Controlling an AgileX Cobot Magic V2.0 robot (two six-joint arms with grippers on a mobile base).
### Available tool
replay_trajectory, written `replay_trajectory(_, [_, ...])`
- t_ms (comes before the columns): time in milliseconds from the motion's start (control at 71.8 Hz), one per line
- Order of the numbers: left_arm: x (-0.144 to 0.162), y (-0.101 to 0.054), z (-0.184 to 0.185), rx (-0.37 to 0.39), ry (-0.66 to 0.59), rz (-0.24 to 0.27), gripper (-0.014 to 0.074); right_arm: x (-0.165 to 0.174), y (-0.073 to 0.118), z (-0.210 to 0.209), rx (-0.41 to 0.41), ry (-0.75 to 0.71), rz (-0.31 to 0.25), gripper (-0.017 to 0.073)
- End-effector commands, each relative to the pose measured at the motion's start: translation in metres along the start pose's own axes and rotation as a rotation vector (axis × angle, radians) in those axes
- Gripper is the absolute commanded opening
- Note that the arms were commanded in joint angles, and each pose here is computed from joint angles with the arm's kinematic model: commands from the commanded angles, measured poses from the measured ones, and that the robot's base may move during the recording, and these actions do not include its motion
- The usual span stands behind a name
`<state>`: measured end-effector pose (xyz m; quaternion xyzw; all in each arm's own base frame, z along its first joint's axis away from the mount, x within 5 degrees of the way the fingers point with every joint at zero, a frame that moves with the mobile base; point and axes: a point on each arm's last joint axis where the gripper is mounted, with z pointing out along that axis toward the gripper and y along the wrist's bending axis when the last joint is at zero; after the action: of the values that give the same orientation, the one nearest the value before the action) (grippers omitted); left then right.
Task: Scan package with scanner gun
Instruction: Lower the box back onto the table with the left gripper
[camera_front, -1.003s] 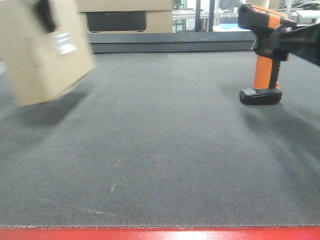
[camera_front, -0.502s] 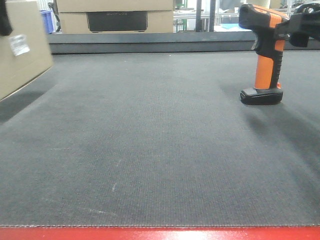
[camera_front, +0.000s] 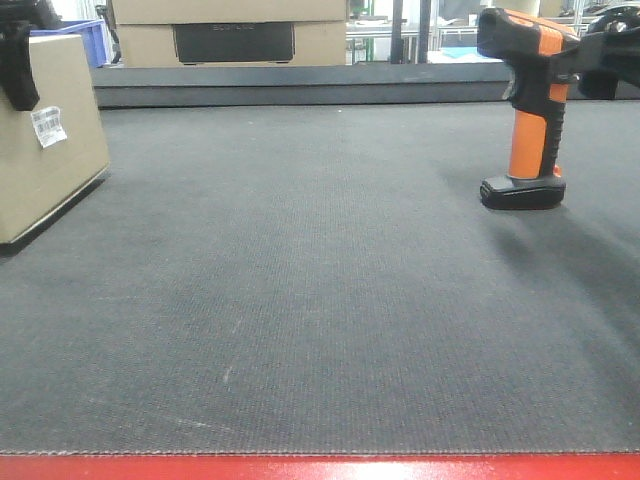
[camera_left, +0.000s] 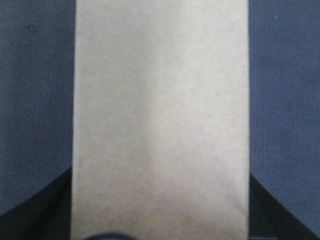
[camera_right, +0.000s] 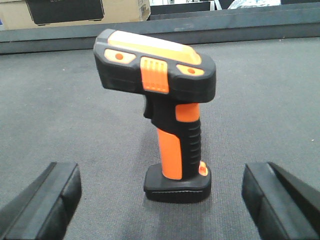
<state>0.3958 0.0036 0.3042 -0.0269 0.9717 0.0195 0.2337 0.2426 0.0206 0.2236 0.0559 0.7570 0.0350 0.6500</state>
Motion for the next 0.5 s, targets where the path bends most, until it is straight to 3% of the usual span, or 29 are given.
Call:
replay_trajectory(0, [-0.002, -0.001, -0.007, 0.003, -0.038, -0.01, 0.0083, -0.004, 0.001, -0.002, -0.007, -0.032, -0.002, 0.0562])
replay_trajectory(320, [-0.004, -0.001, -0.009, 0.004, -0.049, -0.011, 0.0609, -0.004, 0.001, -0.003, -0.007, -0.034, -0.002, 0.0562])
replay_trajectory(488, [-0.005, 0.002, -0.03, -0.006, -0.113, -0.005, 0.0601, -0.009, 0.001, -0.007, -0.012, -0.046, 0.003, 0.0562])
